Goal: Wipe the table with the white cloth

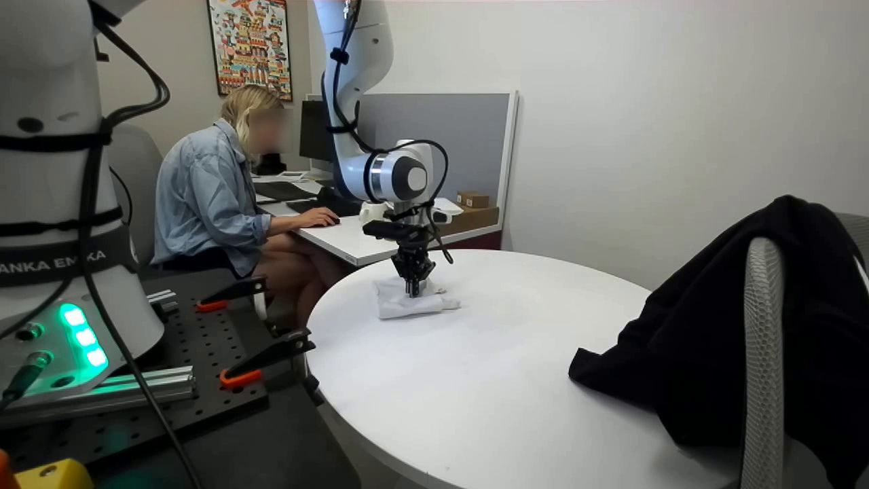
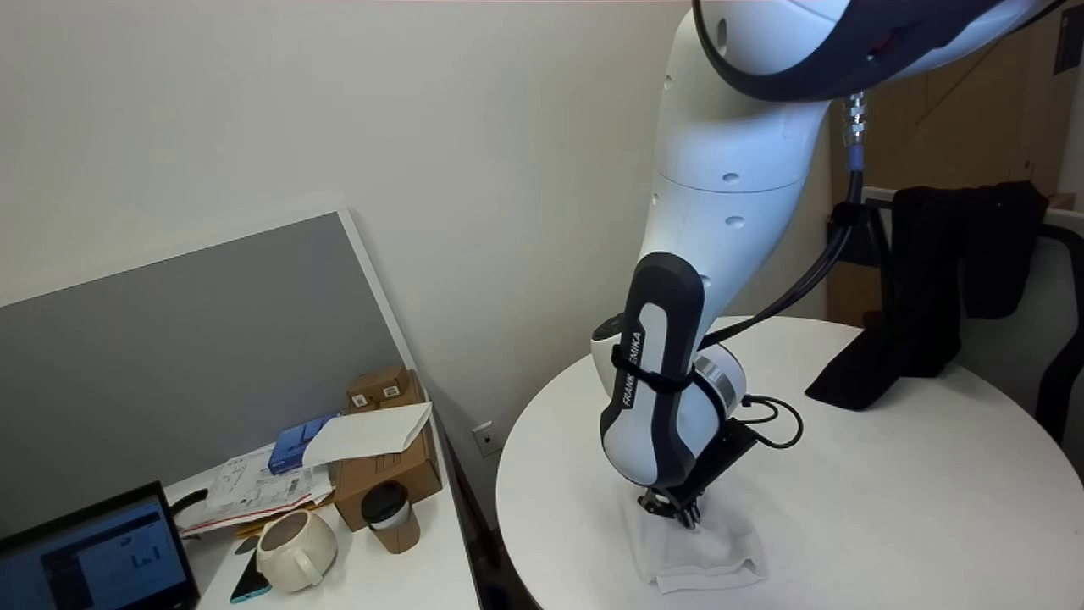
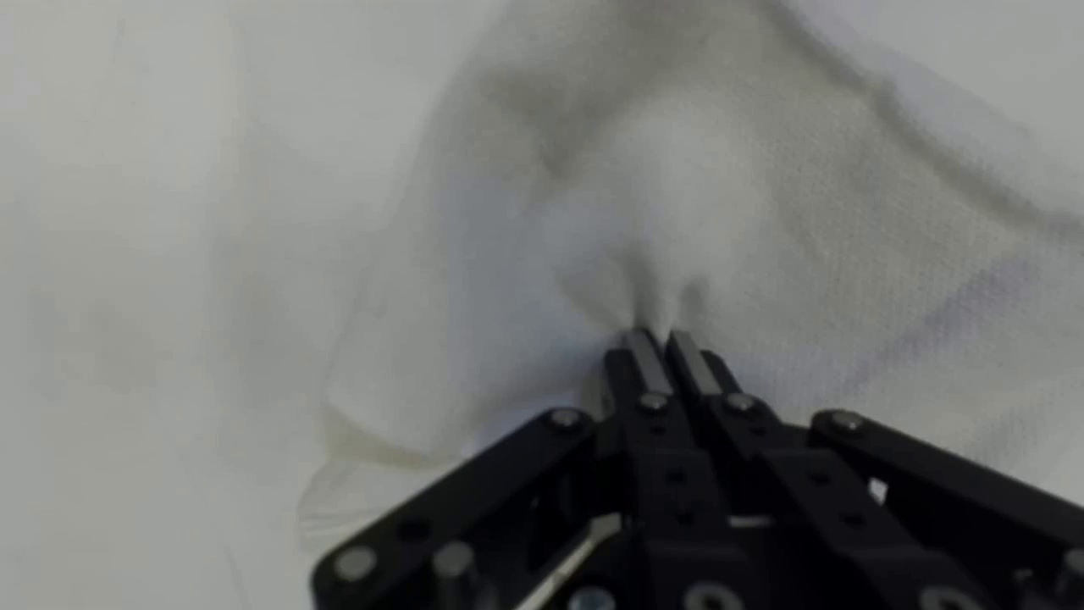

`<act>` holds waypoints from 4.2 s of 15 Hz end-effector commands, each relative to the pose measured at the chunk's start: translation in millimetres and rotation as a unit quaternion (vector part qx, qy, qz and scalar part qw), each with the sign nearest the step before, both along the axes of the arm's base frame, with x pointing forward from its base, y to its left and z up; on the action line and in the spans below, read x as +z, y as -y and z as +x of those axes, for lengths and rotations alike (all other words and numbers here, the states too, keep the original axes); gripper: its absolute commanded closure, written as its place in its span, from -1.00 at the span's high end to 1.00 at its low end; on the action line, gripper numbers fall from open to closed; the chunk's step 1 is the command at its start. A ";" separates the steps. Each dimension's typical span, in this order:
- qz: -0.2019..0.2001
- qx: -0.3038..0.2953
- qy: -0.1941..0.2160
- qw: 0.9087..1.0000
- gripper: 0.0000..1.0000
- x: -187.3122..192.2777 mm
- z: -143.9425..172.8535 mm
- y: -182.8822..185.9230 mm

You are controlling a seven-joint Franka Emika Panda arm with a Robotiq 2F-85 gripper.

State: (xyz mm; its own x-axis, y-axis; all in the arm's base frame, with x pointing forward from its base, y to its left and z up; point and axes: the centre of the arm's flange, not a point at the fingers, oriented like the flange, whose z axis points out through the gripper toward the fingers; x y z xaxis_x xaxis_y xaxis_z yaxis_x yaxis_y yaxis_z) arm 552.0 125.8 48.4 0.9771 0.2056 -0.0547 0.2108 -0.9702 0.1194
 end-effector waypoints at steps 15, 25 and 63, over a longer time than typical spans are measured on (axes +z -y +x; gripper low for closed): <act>0.036 -0.131 -0.029 0.990 -0.98 -23.4 -45.8 190.2; 0.051 -0.279 -0.009 0.959 -0.98 -2.4 -182.4 337.0; 0.001 -0.197 -0.024 0.980 -0.98 0.2 28.5 205.3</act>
